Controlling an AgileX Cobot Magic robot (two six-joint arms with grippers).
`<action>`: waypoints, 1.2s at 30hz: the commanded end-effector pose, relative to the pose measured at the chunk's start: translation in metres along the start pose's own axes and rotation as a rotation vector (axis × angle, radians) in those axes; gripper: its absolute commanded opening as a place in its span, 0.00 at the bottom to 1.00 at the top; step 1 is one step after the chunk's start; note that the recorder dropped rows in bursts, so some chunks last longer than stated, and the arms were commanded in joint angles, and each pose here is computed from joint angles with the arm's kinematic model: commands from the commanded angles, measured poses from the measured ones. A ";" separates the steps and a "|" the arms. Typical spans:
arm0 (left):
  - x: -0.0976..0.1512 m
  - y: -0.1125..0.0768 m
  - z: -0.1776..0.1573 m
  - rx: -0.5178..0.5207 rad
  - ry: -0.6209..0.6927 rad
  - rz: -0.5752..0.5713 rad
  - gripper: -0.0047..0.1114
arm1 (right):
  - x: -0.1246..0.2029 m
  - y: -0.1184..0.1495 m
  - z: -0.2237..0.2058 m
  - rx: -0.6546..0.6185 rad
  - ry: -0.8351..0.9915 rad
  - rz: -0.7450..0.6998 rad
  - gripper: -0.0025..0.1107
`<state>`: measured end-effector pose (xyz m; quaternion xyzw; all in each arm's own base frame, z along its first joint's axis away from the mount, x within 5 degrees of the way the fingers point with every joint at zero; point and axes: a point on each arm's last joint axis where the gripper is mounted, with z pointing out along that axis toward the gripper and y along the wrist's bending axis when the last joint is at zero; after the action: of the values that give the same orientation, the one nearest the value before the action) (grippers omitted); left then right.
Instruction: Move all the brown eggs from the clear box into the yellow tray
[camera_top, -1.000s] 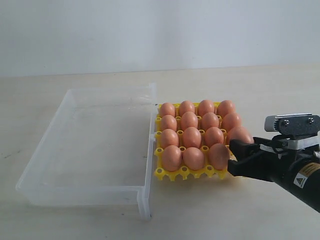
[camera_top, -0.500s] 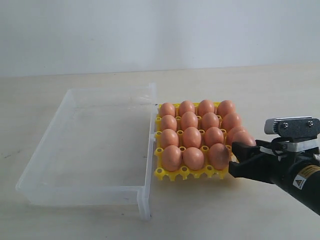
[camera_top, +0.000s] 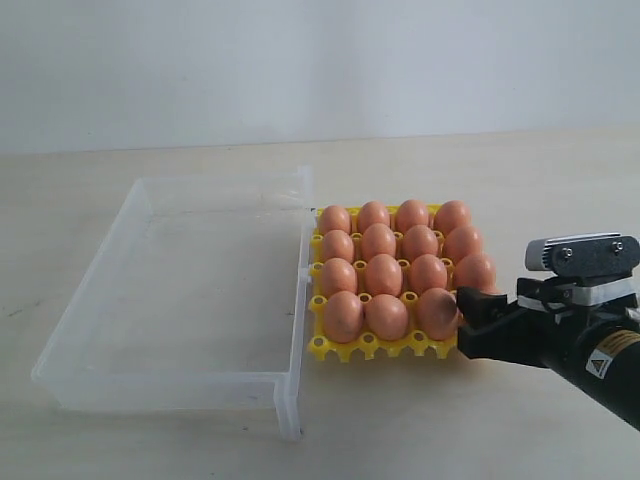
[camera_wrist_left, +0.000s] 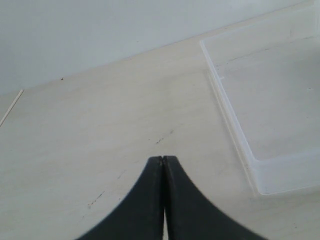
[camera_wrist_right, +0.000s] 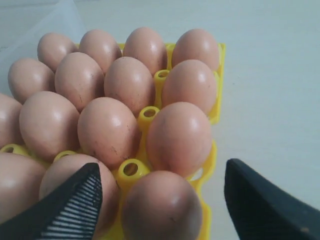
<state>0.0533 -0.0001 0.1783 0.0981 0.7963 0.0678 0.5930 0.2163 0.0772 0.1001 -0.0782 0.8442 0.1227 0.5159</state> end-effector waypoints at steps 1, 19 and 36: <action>-0.002 0.000 -0.001 -0.002 -0.016 -0.005 0.04 | -0.008 0.000 -0.005 -0.001 -0.043 -0.041 0.58; -0.002 0.000 -0.001 -0.002 -0.016 -0.005 0.04 | -0.087 0.013 -0.149 -0.075 -0.333 -0.093 0.02; -0.002 0.000 -0.001 -0.002 -0.016 -0.005 0.04 | -0.031 -0.013 -0.207 0.112 -0.598 0.165 0.02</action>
<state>0.0533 -0.0001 0.1783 0.0981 0.7963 0.0678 0.5930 0.0611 0.0096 0.2162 0.0428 0.6752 0.1567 0.7196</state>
